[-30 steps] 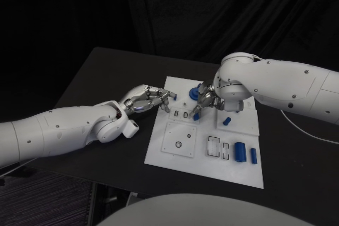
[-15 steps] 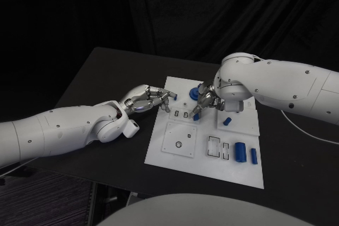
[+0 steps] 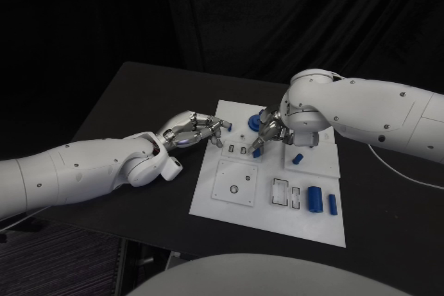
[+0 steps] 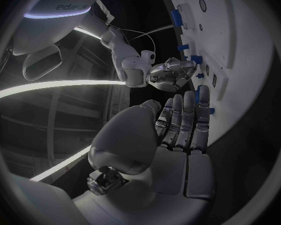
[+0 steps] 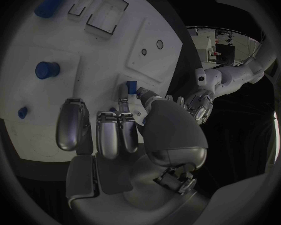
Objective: Assemble the parts on the task board
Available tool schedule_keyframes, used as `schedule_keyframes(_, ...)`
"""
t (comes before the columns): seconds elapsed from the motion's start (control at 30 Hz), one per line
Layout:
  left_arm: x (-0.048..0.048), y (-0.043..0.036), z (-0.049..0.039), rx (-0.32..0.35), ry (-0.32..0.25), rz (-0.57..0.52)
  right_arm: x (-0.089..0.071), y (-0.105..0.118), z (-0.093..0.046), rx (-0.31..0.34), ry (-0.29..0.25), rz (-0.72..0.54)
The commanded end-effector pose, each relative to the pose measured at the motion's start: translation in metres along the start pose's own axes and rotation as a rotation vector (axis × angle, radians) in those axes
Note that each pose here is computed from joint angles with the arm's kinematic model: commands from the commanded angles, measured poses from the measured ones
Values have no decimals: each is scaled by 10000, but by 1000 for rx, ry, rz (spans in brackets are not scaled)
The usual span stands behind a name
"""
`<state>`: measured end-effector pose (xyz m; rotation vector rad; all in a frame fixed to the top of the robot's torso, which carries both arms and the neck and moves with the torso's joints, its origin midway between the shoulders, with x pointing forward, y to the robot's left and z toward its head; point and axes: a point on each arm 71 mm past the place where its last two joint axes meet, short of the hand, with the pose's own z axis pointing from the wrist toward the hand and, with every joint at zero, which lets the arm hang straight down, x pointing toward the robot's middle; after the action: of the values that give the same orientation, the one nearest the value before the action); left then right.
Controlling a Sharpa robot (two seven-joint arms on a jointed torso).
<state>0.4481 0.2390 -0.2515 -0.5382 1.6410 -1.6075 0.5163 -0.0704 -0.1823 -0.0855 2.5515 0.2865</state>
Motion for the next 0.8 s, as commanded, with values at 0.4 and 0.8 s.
schedule_keyframes(0.4, 22, 1, 5, 7, 11, -12, 15, -45, 3, 72, -6, 26)
schedule_keyframes(0.8, 22, 3, 2, 6, 11, -12, 23, -40, 5, 73, 2, 19)
